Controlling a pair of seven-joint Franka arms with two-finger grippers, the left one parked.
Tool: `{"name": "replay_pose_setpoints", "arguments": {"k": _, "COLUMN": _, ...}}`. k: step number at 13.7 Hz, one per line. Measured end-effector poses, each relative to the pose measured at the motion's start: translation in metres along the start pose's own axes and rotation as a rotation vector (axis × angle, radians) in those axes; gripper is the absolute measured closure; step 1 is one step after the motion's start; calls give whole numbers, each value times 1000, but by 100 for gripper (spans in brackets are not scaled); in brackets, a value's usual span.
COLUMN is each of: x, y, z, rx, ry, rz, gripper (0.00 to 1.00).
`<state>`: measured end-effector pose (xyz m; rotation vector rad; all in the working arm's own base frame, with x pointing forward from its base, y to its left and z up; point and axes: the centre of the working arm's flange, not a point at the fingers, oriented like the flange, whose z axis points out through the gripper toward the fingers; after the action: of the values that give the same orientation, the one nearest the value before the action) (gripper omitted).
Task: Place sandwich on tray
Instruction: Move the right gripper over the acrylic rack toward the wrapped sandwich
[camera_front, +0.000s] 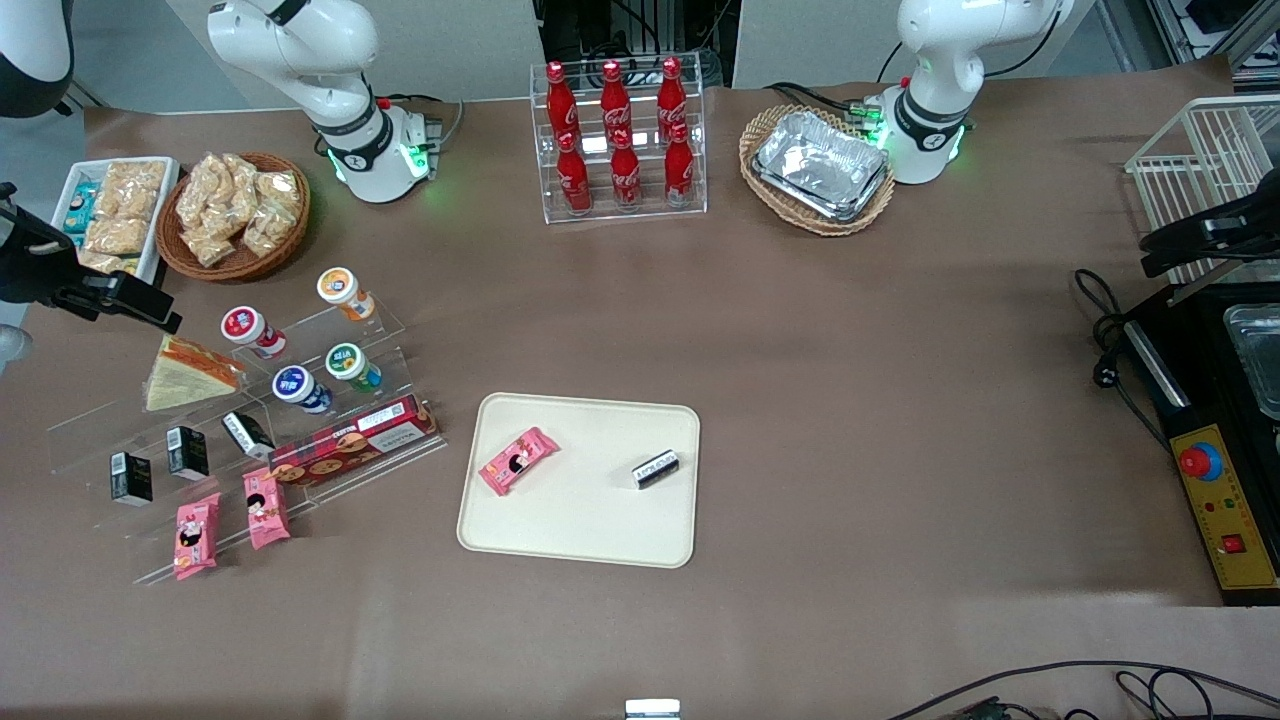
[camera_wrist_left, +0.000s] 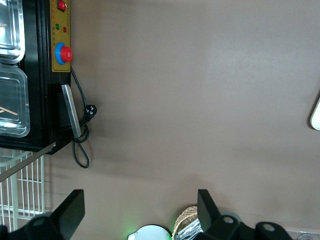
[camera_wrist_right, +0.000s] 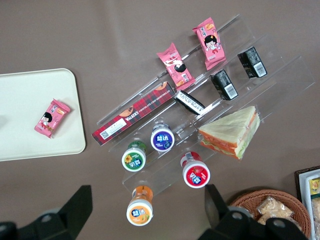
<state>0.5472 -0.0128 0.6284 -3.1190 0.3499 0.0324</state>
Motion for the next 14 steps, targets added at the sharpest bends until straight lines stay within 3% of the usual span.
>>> {"name": "replay_pose_setpoints", "arguments": {"k": 10, "x": 0, "y": 7, "z": 1, "rx": -2, "ry": -11, "rz": 5, "gripper": 0}}
{"name": "replay_pose_setpoints", "arguments": {"k": 14, "x": 1, "y": 28, "z": 3, "rx": -2, "ry": -34, "rz": -106, "gripper": 0}}
